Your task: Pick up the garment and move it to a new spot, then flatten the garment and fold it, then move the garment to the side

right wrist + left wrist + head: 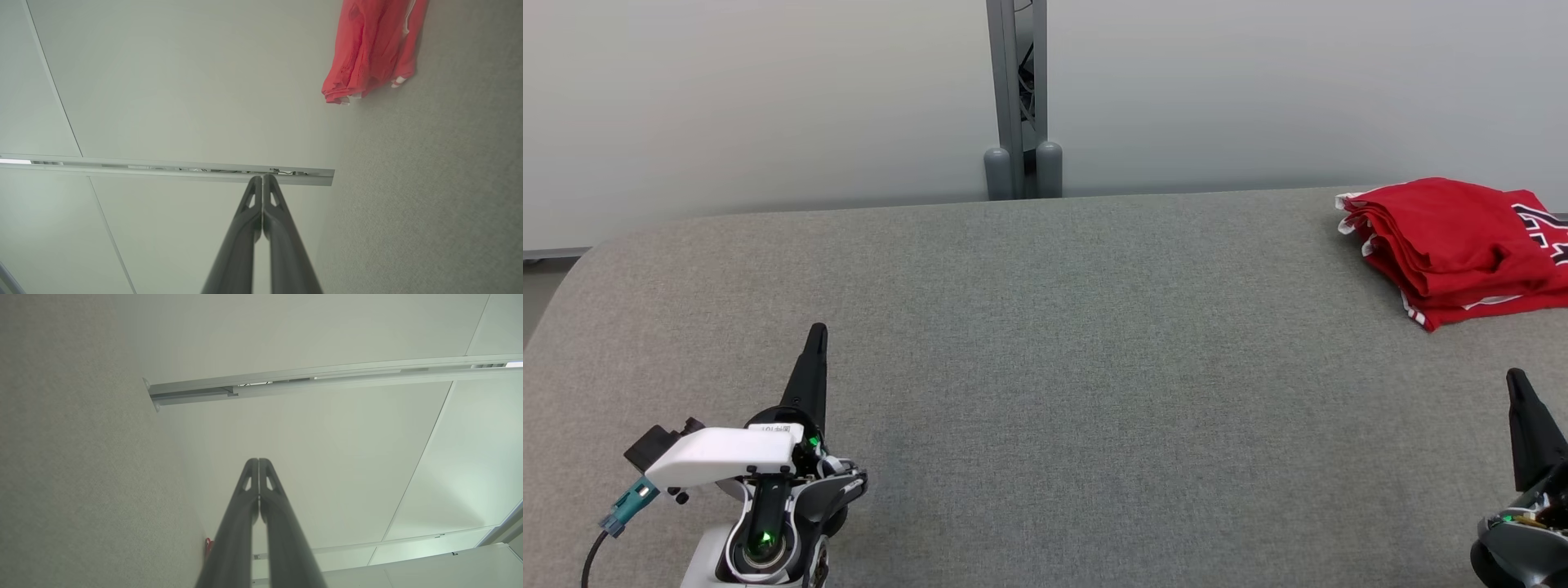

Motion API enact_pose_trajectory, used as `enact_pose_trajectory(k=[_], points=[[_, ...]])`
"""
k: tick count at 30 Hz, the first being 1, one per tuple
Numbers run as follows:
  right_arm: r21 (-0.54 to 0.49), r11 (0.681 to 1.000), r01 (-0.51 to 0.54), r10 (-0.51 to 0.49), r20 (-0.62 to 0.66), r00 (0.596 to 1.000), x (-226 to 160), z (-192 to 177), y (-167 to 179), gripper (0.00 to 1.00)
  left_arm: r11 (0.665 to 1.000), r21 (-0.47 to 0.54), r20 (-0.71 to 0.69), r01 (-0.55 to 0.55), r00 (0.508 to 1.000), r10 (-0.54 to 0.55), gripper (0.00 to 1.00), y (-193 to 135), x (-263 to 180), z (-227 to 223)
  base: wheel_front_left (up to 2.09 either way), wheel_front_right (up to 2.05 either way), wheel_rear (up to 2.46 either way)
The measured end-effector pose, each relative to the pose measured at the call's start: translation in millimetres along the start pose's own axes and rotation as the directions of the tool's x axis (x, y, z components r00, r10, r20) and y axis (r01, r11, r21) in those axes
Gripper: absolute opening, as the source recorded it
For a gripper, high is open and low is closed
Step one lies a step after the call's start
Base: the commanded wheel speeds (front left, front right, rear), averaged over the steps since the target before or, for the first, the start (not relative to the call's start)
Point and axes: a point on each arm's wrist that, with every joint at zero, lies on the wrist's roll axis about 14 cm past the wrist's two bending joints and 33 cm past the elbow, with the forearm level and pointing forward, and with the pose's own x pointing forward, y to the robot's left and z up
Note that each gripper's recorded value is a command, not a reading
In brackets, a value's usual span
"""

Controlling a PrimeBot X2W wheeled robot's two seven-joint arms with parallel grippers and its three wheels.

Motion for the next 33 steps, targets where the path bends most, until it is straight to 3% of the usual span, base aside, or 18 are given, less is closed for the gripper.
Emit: enact_pose_trajectory(k=[33], points=[[0.0, 1.0, 0.0, 0.0, 0.002, 1.0, -0.1, 0.4, -0.2, 0.0, 1.0, -0.001, 0.001, 0.0, 1.0, 0.0, 0.0, -0.1, 0.0, 0.3, 0.0, 0.0, 0.0]])
